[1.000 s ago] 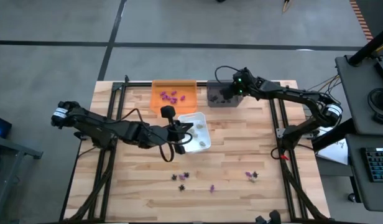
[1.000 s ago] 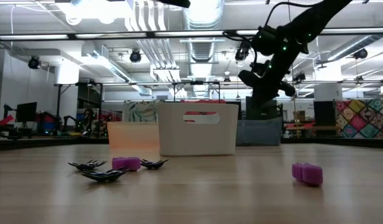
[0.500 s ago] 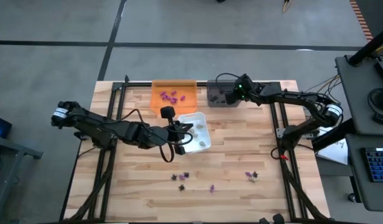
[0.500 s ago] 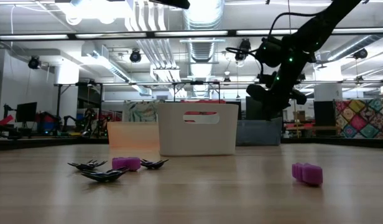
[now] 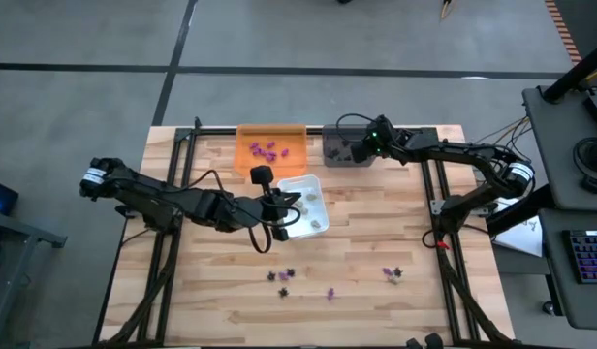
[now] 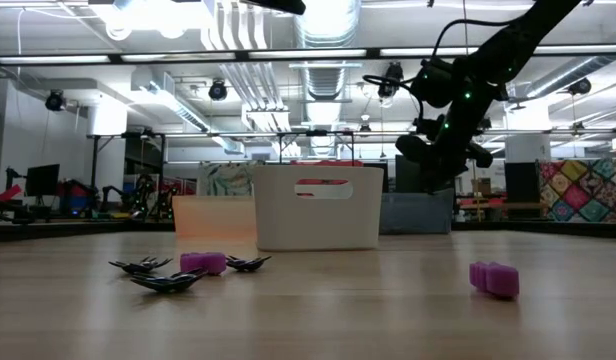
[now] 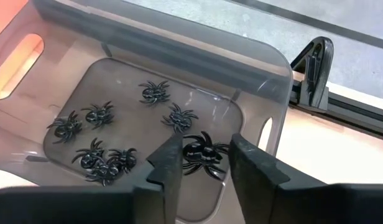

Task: Sort Halloween decoration
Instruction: Put the black spider toy into the black bin

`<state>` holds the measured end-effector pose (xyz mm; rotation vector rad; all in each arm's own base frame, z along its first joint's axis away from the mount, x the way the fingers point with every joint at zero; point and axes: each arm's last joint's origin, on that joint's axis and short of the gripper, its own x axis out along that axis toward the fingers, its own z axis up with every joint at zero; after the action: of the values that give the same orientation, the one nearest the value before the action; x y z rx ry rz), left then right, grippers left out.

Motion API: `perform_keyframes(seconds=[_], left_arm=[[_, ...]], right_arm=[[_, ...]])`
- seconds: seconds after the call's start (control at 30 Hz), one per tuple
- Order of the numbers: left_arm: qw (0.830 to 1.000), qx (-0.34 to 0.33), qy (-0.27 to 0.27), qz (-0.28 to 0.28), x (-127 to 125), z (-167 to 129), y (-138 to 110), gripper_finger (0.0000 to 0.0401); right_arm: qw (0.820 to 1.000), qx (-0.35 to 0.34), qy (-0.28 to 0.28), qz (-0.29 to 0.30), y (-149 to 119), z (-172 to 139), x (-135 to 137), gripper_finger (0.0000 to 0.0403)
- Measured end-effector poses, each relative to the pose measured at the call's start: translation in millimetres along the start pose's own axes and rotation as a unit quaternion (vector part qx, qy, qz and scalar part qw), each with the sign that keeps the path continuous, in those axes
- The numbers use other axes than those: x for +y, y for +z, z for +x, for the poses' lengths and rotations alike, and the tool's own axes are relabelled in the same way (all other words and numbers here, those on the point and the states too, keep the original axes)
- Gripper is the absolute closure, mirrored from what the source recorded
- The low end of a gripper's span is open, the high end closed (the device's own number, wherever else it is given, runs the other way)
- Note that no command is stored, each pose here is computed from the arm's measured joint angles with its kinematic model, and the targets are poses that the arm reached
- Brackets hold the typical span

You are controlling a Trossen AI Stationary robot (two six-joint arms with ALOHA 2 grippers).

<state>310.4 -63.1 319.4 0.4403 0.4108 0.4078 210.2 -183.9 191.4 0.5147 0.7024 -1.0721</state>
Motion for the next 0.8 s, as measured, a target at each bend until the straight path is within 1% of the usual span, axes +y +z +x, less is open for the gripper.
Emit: perform_keyframes(seconds=[0.23, 0.33, 0.5, 0.57, 0.63, 0.7, 0.8], left_arm=[[0.999, -0.005, -0.028, 0.031, 3.1, 4.3, -1.2, 0.0401], [0.999, 0.0, -0.022, 0.041, 8.7, 9.1, -3.5, 0.0401], [0.999, 0.011, -0.011, 0.038, 15.8, 15.5, -8.1, 0.0401], [0.999, 0.01, -0.025, 0.033, 14.7, 15.8, -9.2, 0.0401], [0.999, 0.011, -0.044, 0.024, 12.8, 15.4, -10.4, 0.0401], [0.998, 0.014, -0.067, 0.008, 10.1, 14.3, -11.4, 0.0401], [0.994, 0.023, -0.101, -0.023, 6.0, 12.5, -13.7, 0.0401]], right_arm=[[1.0, 0.0, 0.0, 0.0, 0.0, 0.0, 0.0, 0.0242], [1.0, -0.007, 0.003, 0.002, 1.4, 0.0, 0.5, 0.023], [1.0, -0.007, 0.007, 0.003, 1.9, -1.6, 0.5, 0.0221], [1.0, -0.004, 0.028, 0.003, 4.9, -6.4, 1.5, 0.022], [0.998, -0.01, 0.06, 0.005, 11.4, -16.8, 4.2, 0.022], [0.995, -0.027, 0.094, -0.001, 16.5, -31.3, 9.1, 0.022], [0.988, -0.057, 0.138, -0.029, 17.4, -58.4, 18.4, 0.022]])
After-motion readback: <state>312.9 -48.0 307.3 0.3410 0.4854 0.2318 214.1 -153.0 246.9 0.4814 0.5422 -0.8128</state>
